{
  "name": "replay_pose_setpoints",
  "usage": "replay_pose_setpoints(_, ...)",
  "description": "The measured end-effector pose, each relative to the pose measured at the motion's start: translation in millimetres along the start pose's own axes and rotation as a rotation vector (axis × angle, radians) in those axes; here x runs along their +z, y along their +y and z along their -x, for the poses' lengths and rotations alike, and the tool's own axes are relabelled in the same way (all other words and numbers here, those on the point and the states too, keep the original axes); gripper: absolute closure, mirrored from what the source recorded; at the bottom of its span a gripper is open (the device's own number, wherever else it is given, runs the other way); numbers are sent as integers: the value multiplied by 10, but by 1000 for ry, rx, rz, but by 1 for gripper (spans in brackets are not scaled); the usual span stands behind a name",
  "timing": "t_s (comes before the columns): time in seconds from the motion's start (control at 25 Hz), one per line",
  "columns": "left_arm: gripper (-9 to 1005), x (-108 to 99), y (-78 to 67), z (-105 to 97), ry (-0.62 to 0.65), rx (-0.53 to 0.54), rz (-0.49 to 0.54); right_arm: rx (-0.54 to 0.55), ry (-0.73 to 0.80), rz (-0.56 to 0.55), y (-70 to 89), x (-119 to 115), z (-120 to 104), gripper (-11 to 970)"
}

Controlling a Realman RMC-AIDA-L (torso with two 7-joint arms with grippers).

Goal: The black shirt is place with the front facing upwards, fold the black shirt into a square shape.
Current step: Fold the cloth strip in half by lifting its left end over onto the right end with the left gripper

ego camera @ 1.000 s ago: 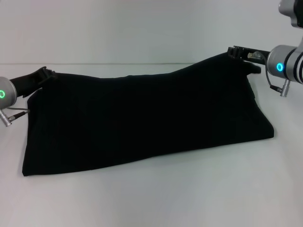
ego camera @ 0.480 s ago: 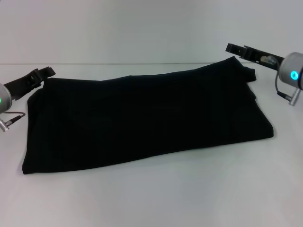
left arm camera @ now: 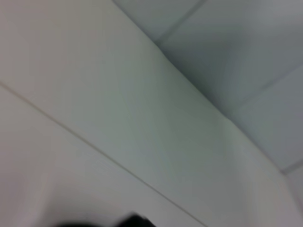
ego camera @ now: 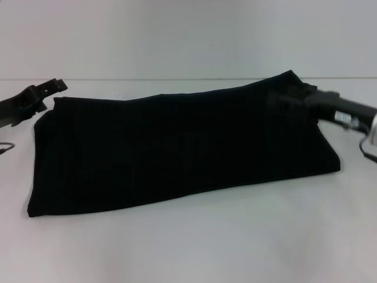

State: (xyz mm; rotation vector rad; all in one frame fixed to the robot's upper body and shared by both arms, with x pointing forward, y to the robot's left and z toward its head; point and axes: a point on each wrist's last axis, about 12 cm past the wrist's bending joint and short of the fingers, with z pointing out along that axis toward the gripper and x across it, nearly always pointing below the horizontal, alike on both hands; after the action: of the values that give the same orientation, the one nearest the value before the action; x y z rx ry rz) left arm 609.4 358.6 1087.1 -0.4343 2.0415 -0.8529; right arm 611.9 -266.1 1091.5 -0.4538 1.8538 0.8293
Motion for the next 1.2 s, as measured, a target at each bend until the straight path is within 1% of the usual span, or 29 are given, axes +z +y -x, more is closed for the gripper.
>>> replay_pose_setpoints(0.12, 120, -242, 44, 35, 77, -73, -96, -101, 20, 104, 89, -152, -128, 159)
replay_pose_setpoints(0.16, 118, -352, 58, 41, 111, -101, -133, -126, 23, 129, 114, -193, -170, 146)
replay_pose_setpoints(0.28, 118, -636, 126, 27, 207, -176, -180, -173, 34, 165, 158, -285, -286, 108)
replay_pose_setpoints(0.4, 119, -880, 177, -57, 307, -248, -189, -205, 61, 196, 202, -332, -390, 63)
replay_pose_setpoints(0.52, 121, -1076, 227, -226, 392, -326, -173, -241, 93, 227, 253, -355, -495, 19)
replay_pose_setpoints(0.6, 122, -1176, 276, -358, 433, -385, -156, -256, 99, 233, 282, -360, -557, 19)
replay_pose_setpoints(0.72, 122, -1270, 355, -476, 450, -439, -128, -259, 100, 233, 313, -358, -621, 19)
replay_pose_setpoints(0.8, 122, -1287, 383, -519, 452, -454, -117, -257, 99, 230, 318, -359, -634, 19)
replay_pose_setpoints(1.0, 121, -1244, 424, -618, 462, -471, -80, -253, 93, 223, 311, -363, -633, 20)
replay_pose_setpoints(1.2, 121, -1176, 489, -692, 436, -507, -46, -251, 91, 220, 307, -366, -628, 20)
